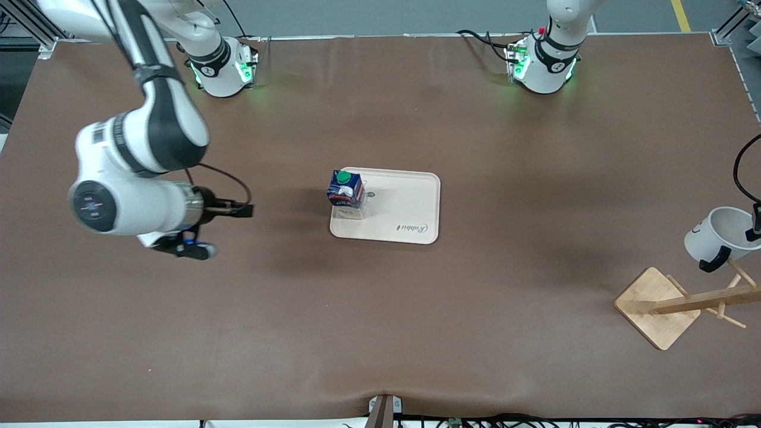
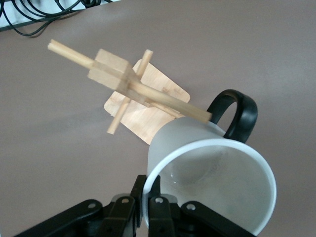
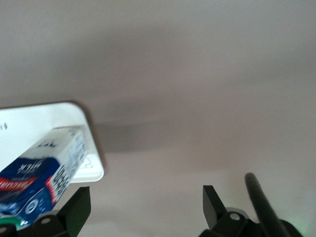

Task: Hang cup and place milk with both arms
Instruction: 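Hang the mug on the stand while the right gripper reaches the milk, then grasp the blue milk carton with the right gripper while the left withdraws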

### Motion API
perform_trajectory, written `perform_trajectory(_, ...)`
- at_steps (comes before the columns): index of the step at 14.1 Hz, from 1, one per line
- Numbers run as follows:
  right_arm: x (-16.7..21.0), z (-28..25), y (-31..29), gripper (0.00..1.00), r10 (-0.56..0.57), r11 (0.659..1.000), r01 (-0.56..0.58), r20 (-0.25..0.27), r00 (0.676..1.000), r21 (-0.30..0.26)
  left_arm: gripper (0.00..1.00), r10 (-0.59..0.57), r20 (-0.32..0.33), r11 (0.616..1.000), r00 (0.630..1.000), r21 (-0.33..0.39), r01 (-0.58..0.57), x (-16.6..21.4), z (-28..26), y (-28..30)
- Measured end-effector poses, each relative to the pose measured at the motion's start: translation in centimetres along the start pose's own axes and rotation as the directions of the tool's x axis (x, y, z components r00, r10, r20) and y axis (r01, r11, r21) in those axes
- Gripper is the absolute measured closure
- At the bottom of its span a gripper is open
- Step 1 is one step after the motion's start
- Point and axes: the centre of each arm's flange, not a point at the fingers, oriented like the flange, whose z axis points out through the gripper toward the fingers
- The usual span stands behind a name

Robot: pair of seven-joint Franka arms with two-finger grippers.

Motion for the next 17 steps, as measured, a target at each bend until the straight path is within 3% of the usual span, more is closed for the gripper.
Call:
perform_trajectory(5,-6.3,0.6,-9.9,0.00,-0.050,0.999,0.049,-0.080,0.996,-0.009,0.93,0.016,-0.013,1.000,1.000,-0.005,-0.016,-0.1,0.3,-1.2)
perform_trajectory(7,-8.2,1.8,-12.4,0.00,-0.056,0.998,0.054,-0.089,0.994,-0.017,0.93,0.022,-0.029,1.000,0.999,-0.022,-0.022,-0.2,0.3,-2.3)
perform_trajectory(13,-8.9,4.4,-14.4,0.00,0.000,1.000,-0.001,-0.101,0.995,-0.016,0.93,0.046,-0.058,0.998,0.997,-0.048,-0.049,0.3,1.8,-4.4)
perform_trajectory(15,-9.1,5.3,-15.1,0.00,0.003,1.000,-0.004,-0.109,0.994,-0.014,0.89,0.044,-0.070,0.998,0.997,-0.048,-0.047,0.7,1.8,-4.8)
perform_trajectory(17,-9.3,6.6,-15.9,0.00,0.001,1.000,-0.002,-0.123,0.992,-0.007,0.74,0.035,-0.081,0.998,0.996,-0.051,-0.039,1.0,1.4,-4.5)
